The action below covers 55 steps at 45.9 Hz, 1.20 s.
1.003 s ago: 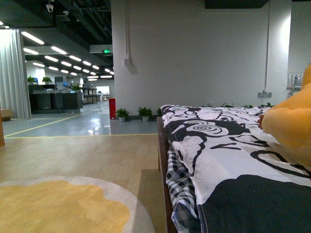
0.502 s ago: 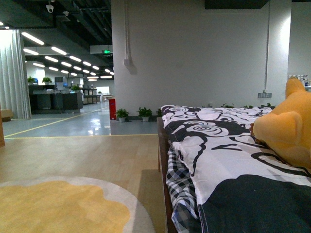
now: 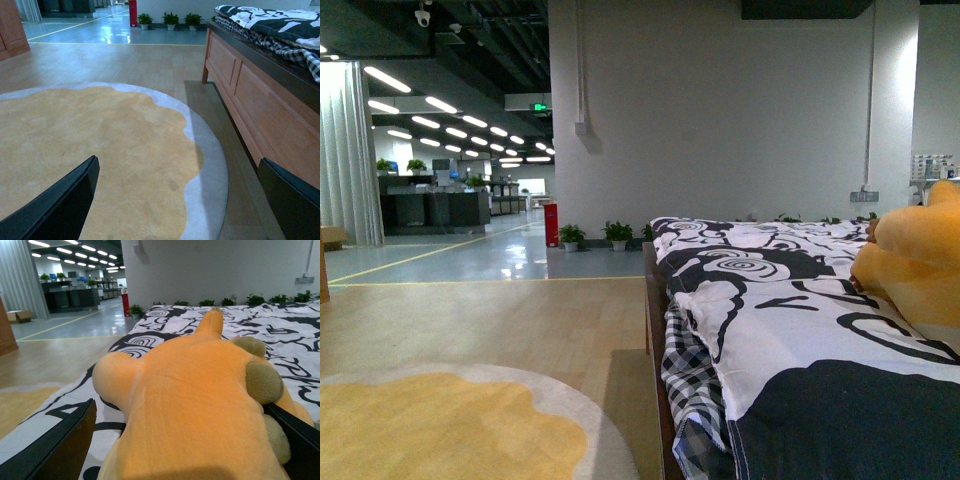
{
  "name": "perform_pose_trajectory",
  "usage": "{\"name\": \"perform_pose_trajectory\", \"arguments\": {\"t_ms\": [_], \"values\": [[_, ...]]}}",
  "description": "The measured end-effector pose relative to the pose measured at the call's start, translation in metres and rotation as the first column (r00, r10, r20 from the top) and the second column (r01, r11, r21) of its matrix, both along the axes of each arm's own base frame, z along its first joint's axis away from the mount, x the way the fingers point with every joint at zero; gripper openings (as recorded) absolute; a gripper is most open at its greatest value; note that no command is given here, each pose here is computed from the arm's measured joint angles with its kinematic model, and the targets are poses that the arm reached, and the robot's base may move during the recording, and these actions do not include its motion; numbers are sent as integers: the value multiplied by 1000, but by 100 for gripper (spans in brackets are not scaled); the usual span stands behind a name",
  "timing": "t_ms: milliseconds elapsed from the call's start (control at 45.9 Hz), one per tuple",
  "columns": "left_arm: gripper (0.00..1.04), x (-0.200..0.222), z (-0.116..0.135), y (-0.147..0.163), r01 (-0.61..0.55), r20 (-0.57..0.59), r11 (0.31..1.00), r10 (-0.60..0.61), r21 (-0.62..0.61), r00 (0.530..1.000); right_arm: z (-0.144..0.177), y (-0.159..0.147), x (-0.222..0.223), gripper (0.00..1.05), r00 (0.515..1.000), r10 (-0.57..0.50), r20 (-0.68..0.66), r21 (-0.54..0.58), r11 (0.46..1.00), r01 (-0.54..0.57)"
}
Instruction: Put away toys
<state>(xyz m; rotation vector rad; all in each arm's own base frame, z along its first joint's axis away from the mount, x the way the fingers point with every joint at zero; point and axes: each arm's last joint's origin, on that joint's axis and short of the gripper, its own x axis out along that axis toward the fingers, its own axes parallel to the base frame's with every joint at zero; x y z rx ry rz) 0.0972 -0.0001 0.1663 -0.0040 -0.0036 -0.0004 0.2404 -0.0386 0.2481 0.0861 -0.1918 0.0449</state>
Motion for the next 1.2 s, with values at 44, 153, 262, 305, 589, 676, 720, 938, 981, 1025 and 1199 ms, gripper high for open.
{"name": "perform_pose_trajectory", "arguments": {"t_ms": [44, 153, 262, 305, 589, 676, 720, 938, 981, 1025, 1199], "values": [[99, 0, 0, 0, 0, 0, 1000, 0, 0, 1000, -1, -3, 2, 98, 1000, -17, -1, 8, 1000, 17], [99, 0, 0, 0, 0, 0, 1000, 0, 0, 1000, -3, -7, 6, 98, 999, -41, -5, 15, 999, 41], [99, 0, 0, 0, 0, 0, 1000, 0, 0, 1000, -7, -9, 10, 98, 998, -55, -23, 18, 998, 55], [99, 0, 0, 0, 0, 0, 1000, 0, 0, 1000, -9, -9, 11, 98, 998, -57, -33, 17, 998, 58], [99, 0, 0, 0, 0, 0, 1000, 0, 0, 1000, -23, 8, 17, 98, 988, 25, -155, -17, 999, -28], [99, 0, 0, 0, 0, 0, 1000, 0, 0, 1000, -25, 17, 13, 98, 986, 54, -161, -43, 997, -62], [99, 0, 0, 0, 0, 0, 1000, 0, 0, 1000, -25, 20, 11, 96, 986, 57, -157, -57, 996, -67], [99, 0, 0, 0, 0, 0, 1000, 0, 0, 1000, -20, 38, 0, 58, 989, 82, -127, -142, 985, -100], [99, 0, 0, 0, 0, 0, 1000, 0, 0, 1000, -18, 42, -2, 48, 988, 93, -121, -155, 982, -112], [99, 0, 0, 0, 0, 0, 1000, 0, 0, 1000, -17, 44, -3, 40, 989, 96, -116, -165, 980, -114], [99, 0, 0, 0, 0, 0, 1000, 0, 0, 1000, -13, 48, -7, 14, 991, 99, -94, -179, 977, -115]]}}
